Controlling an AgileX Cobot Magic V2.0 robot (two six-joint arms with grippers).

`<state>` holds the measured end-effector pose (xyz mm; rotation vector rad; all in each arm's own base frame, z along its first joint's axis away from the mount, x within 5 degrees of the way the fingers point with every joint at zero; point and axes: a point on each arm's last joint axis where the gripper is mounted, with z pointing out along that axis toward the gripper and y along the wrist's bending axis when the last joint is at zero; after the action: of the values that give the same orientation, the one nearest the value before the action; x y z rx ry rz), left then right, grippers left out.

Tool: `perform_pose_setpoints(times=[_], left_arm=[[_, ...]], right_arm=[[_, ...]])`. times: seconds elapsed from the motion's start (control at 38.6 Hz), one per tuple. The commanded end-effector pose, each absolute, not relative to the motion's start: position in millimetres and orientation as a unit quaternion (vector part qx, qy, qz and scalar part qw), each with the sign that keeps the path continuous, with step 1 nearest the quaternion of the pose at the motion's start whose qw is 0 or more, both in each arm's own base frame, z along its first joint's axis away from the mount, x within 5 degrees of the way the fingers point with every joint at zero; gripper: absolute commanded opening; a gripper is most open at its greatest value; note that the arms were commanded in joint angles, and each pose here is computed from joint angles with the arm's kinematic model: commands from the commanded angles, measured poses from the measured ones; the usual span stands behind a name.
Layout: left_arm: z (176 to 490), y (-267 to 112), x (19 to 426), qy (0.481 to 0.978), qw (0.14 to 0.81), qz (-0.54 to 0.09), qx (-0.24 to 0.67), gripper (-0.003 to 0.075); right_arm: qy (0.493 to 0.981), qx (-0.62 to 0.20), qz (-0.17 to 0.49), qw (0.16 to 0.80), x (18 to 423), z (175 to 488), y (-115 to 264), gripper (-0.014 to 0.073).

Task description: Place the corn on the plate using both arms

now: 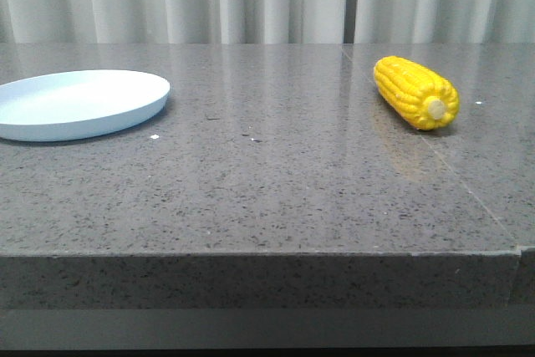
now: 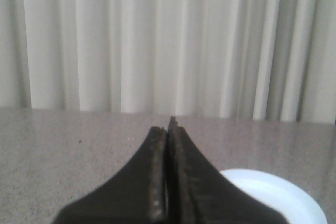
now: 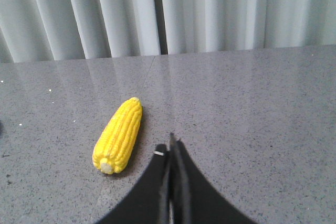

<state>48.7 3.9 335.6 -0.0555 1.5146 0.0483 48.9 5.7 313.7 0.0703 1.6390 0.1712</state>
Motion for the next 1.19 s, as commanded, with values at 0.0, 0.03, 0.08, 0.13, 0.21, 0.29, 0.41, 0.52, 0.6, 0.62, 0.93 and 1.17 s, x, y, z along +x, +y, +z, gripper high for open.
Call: perform_pose_setpoints(times=[0.0, 0.03, 0.08, 0.13, 0.21, 0.29, 0.41, 0.52, 0.6, 0.62, 0.93, 1.17], left_arm=[[355, 5, 64, 0.703, 0.710, 0.029, -0.022, -0.0020], [356, 5, 68, 0.708, 0.705, 0.030, -0.021, -0.0020], [355, 6, 74, 0.715, 0.698, 0.032, -0.020, -0.0020], [355, 6, 77, 0.717, 0.696, 0.031, -0.020, -0.0020], [354, 6, 78, 0.718, 0.695, 0.031, -0.020, -0.0020], [354, 6, 78, 0.717, 0.696, 0.031, -0.020, -0.0006], [354, 6, 78, 0.718, 0.695, 0.031, -0.020, 0.0148], [354, 6, 78, 0.719, 0.694, 0.031, -0.020, 0.0395], [354, 6, 78, 0.719, 0.694, 0.031, -0.020, 0.0573], [354, 6, 78, 0.719, 0.694, 0.031, -0.020, 0.0623], [354, 6, 78, 0.718, 0.695, 0.031, -0.020, 0.0671], [354, 7, 116, 0.751, 0.659, 0.026, -0.021, 0.0671]], right_arm=[[0.717, 0.035, 0.074, 0.692, 63, 341, 5, -0.0069], [0.721, 0.036, 0.074, 0.688, 68, 343, 5, -0.0069], [0.728, 0.036, 0.073, 0.680, 75, 346, 5, -0.0069], [0.733, 0.037, 0.073, 0.676, 80, 347, 5, -0.0069], [0.736, 0.037, 0.073, 0.672, 83, 346, 5, -0.0068], [0.735, 0.037, 0.073, 0.673, 82, 346, 5, -0.0046], [0.735, 0.037, 0.073, 0.673, 82, 346, 5, 0.0122], [0.736, 0.037, 0.073, 0.673, 82, 346, 5, 0.0318], [0.735, 0.037, 0.073, 0.673, 82, 346, 5, 0.0479], [0.735, 0.037, 0.073, 0.673, 82, 346, 5, 0.0529], [0.734, 0.037, 0.073, 0.674, 82, 346, 5, 0.0651], [0.734, 0.037, 0.073, 0.674, 82, 346, 5, 0.0651]])
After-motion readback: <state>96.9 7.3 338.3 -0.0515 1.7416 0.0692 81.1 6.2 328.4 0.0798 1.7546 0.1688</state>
